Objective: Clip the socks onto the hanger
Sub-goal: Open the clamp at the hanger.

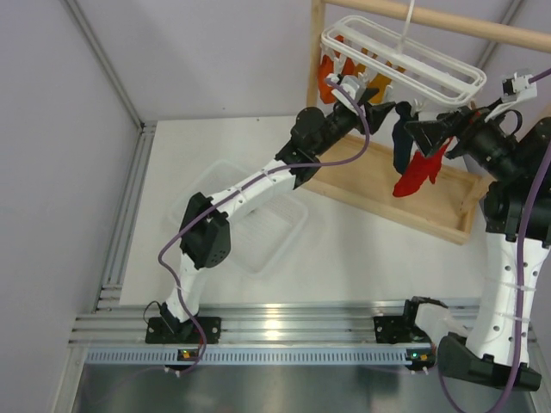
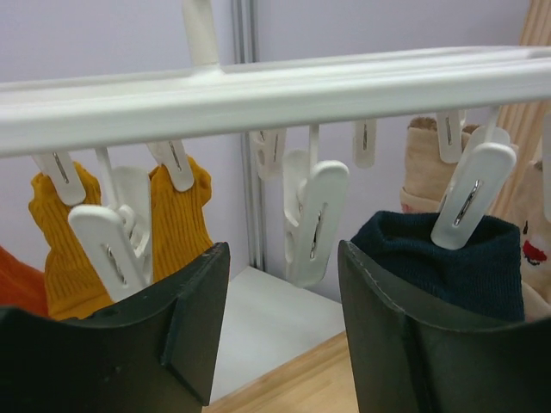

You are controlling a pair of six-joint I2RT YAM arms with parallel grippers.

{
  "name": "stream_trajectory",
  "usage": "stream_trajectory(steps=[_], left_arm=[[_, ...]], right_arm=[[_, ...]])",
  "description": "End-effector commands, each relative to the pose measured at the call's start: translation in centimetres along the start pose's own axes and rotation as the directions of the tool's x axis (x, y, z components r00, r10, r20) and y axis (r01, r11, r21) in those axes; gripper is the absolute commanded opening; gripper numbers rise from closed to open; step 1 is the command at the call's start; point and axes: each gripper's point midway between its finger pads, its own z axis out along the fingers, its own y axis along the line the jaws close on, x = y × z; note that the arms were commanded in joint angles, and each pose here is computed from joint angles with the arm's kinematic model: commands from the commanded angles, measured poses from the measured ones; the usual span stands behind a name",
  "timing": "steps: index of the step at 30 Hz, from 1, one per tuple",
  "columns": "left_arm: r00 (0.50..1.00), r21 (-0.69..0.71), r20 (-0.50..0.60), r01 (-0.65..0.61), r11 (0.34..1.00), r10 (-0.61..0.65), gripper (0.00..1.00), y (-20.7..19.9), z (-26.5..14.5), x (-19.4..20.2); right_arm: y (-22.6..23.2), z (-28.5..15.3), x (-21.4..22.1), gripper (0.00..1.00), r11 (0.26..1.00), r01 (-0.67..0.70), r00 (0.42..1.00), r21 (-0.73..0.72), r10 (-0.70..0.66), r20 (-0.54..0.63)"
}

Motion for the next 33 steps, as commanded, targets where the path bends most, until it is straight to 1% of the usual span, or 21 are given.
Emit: stream_trajectory(steps=[1, 2, 4, 5, 7, 8, 9, 10, 12, 13, 15, 16, 17, 19, 20, 22, 23, 28, 33], left_arm=[[0.985, 0.055, 0.171, -0.009, 0.998, -0.001, 0.57, -0.8, 0.9, -5.8], [0.985, 0.063, 0.172, -0.007, 0.998, -0.004, 0.56, -1.0, 0.9, -5.8], [0.985, 0.072, 0.171, -0.001, 0.997, -0.011, 0.51, -1.1, 1.0, -5.7], [0.985, 0.074, 0.17, 0.002, 0.997, -0.014, 0.44, -1.2, 1.1, -5.9], [0.986, 0.083, 0.163, 0.006, 0.996, -0.02, 0.39, -1.3, 1.1, -6.0], [0.988, 0.087, 0.152, 0.008, 0.996, -0.021, 0.33, -1.4, 1.0, -5.9], [0.989, 0.087, 0.146, 0.01, 0.996, -0.022, 0.31, -1.4, 1.0, -5.9], [0.99, 0.095, 0.139, 0.007, 0.995, -0.02, 0.29, -1.6, 0.9, -5.9], [0.991, 0.1, 0.132, 0.001, 0.995, -0.014, 0.24, -1.6, 0.8, -6.3], [0.992, 0.117, 0.126, -0.006, 0.993, -0.009, 0.23, -2.0, 0.7, -6.3], [0.994, 0.129, 0.108, -0.008, 0.992, -0.006, 0.19, -2.3, 0.5, -6.4], [0.995, 0.136, 0.103, -0.011, 0.991, -0.003, 0.18, -2.4, 0.5, -6.4], [0.995, 0.147, 0.1, -0.014, 0.989, 0.0, 0.16, -2.6, 0.3, -6.7], [0.997, 0.153, 0.081, -0.018, 0.988, 0.006, 0.14, -2.7, 0.2, -6.6], [0.997, 0.154, 0.078, -0.019, 0.988, 0.007, 0.13, -2.8, 0.1, -6.8], [0.998, 0.158, 0.065, -0.017, 0.987, 0.007, 0.12, -2.8, 0.0, -6.7], [0.998, 0.157, 0.063, -0.017, 0.987, 0.007, 0.12, -2.8, -0.1, -6.8], [0.998, 0.171, 0.057, -0.02, 0.985, 0.011, 0.11, -3.1, -0.3, -7.0], [0.998, 0.208, 0.053, -0.027, 0.978, 0.016, 0.11, -3.8, -0.8, -7.2]], right_arm=[[1.5, -0.8, -1.0, 0.98, 0.998, 0.053, 0.998, -0.047, -0.051, 0.032], [1.7, -0.7, -1.4, 0.96, 0.997, 0.057, 0.997, -0.058, -0.055, 0.049], [1.8, -0.6, -1.3, 0.93, 0.996, 0.052, 0.997, -0.073, -0.048, 0.06], [2.0, -0.5, -1.7, 0.91, 0.995, 0.054, 0.995, -0.084, -0.047, 0.084], [1.7, -0.3, -1.2, 0.88, 0.996, 0.033, 0.995, -0.085, -0.025, 0.092], [1.5, -0.1, -1.3, 0.86, 0.997, 0.014, 0.994, -0.082, -0.005, 0.105], [1.2, 0.3, -1.1, 0.84, 0.996, 0.013, 0.993, -0.084, -0.003, 0.12], [1.1, 0.5, -1.0, 0.8, 0.996, 0.005, 0.992, -0.087, 0.007, 0.127], [0.4, 1.2, -0.7, 0.76, 0.998, -0.026, 0.989, -0.06, 0.035, 0.143], [0.6, 1.8, -0.7, 0.72, 0.997, -0.029, 0.987, -0.071, 0.04, 0.154], [0.4, 2.6, -0.5, 0.68, 0.997, -0.054, 0.983, -0.058, 0.063, 0.173], [1.0, 3.3, -0.5, 0.65, 0.995, -0.054, 0.982, -0.08, 0.068, 0.178], [0.7, 3.7, -0.7, 0.64, 0.997, -0.06, 0.978, -0.05, 0.069, 0.199], [1.2, 4.5, -0.2, 0.6, 0.997, -0.061, 0.976, -0.055, 0.071, 0.205], [0.3, 4.6, -1.0, 0.59, 0.998, -0.055, 0.967, -0.004, 0.054, 0.25], [0.9, 5.3, -0.4, 0.55, 0.997, -0.07, 0.964, -0.013, 0.071, 0.256], [0.6, 5.4, -0.8, 0.54, 0.996, -0.085, 0.955, 0.008, 0.079, 0.287], [-0.6, 6.6, 0.1, 0.51, 0.991, -0.129, 0.944, 0.045, 0.109, 0.313], [-1.4, 7.3, -0.1, 0.54, 0.989, -0.13, 0.925, 0.075, 0.094, 0.368]])
